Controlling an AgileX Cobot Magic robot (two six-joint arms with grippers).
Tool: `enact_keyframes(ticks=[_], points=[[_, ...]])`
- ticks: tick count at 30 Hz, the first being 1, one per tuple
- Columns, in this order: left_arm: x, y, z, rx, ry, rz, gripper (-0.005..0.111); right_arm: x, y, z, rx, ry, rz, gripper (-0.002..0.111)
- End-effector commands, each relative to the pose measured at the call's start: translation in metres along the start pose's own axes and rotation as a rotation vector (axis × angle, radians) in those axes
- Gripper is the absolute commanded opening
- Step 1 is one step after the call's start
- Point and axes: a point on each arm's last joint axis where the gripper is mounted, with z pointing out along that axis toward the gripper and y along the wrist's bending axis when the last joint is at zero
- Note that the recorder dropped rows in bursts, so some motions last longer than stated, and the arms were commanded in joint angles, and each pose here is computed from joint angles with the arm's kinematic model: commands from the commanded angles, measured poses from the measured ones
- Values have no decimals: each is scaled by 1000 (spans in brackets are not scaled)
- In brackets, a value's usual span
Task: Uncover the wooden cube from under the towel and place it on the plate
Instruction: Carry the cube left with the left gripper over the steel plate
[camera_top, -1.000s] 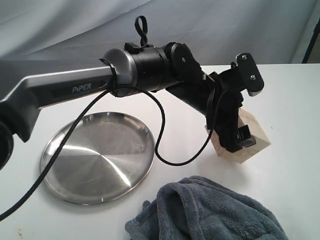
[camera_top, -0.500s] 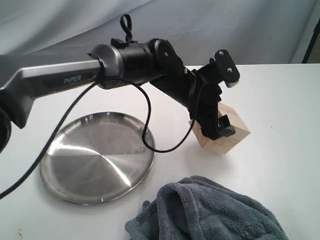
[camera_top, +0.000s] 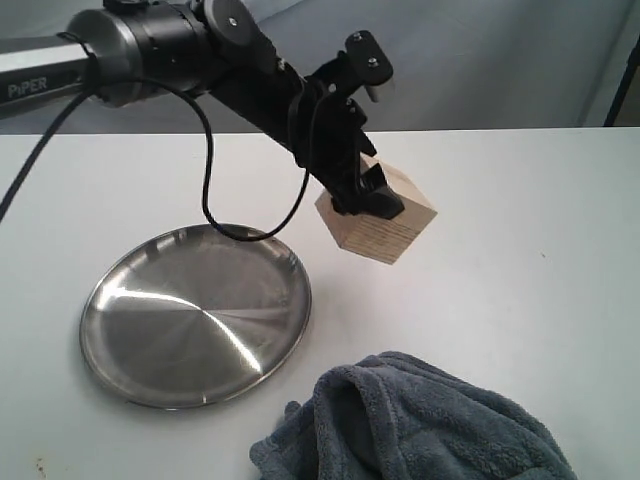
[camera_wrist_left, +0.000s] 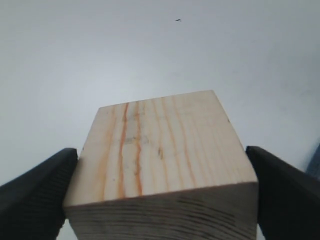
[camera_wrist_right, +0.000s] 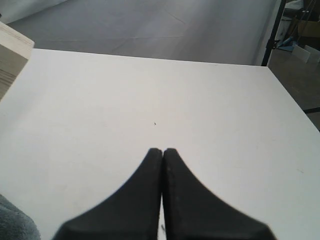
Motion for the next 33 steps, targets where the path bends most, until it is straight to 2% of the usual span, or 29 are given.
enact_keyframes(ticks=[1, 8, 15, 19, 26, 33], points=[[0, 13, -38, -61, 1, -55, 0, 1, 0, 0, 0, -6, -6, 0], [34, 23, -77, -101, 38, -144, 0, 1, 0, 0, 0, -6, -6, 0], [77, 19, -95, -182, 72, -236, 0, 1, 0, 0, 0, -6, -6, 0], [88, 14, -95, -237, 74, -237, 0, 1, 0, 0, 0, -6, -6, 0], [117, 4, -79, -258, 124, -292, 0, 1, 0, 0, 0, -6, -6, 0], [139, 2, -73, -395, 129, -313, 0, 1, 0, 0, 0, -6, -6, 0]])
